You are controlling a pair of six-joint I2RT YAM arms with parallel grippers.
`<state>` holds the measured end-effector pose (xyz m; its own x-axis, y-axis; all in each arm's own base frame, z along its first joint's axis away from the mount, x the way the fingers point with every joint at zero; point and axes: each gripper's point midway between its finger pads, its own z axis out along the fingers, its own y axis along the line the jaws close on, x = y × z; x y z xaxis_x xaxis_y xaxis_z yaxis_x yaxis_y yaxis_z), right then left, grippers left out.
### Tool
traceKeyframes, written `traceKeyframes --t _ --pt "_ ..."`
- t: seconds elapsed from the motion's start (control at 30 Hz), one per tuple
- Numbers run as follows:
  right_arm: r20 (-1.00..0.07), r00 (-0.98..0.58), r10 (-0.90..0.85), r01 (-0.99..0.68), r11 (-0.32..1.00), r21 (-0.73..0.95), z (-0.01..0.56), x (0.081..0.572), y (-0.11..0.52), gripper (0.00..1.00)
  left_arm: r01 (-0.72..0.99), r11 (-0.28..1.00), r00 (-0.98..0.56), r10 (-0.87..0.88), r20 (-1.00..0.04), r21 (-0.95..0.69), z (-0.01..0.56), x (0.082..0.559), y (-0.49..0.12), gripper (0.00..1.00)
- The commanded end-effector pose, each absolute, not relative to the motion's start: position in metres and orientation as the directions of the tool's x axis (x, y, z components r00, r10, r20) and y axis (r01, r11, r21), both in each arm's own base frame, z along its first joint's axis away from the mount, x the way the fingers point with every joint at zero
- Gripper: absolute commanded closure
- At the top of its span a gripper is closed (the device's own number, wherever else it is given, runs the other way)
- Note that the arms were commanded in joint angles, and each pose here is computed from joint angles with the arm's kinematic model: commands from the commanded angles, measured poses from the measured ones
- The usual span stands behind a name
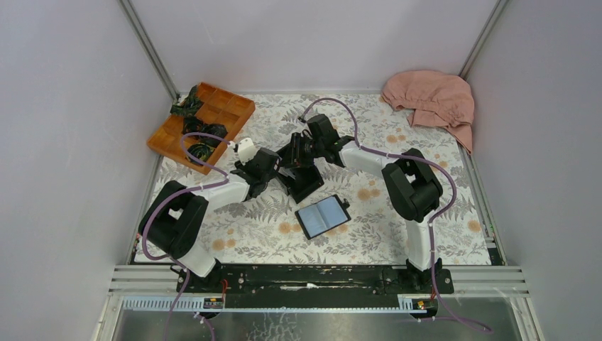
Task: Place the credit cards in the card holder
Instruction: Pick up the credit card from the storage box.
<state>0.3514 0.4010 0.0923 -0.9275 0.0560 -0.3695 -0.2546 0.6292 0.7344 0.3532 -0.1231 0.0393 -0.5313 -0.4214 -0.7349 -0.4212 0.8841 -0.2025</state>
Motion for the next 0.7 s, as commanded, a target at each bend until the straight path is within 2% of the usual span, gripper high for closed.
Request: traceKeyframes --t 0.0,0.3,0.67 --pt "-0.424 -0.904 0.053 -0.319 0.575 0.754 0.137 0.344 0.410 0.65 -0.401 0.874 -0.472 -0.453 -0.756 -0.273 0.059 0.375 -0.134 0.40" --pt "-0.438 -0.899 0.022 -0.330 0.625 0.708 0.126 0.345 0.405 0.74 -0.400 0.873 -0.470 -0.456 -0.755 -0.279 0.059 0.375 -0.135 0.40" --pt "-0.523 -0.852 -0.033 -0.372 0.742 0.558 0.121 0.349 0.392 0.80 -0.393 0.872 -0.469 -0.462 -0.752 -0.291 0.060 0.375 -0.136 0.40"
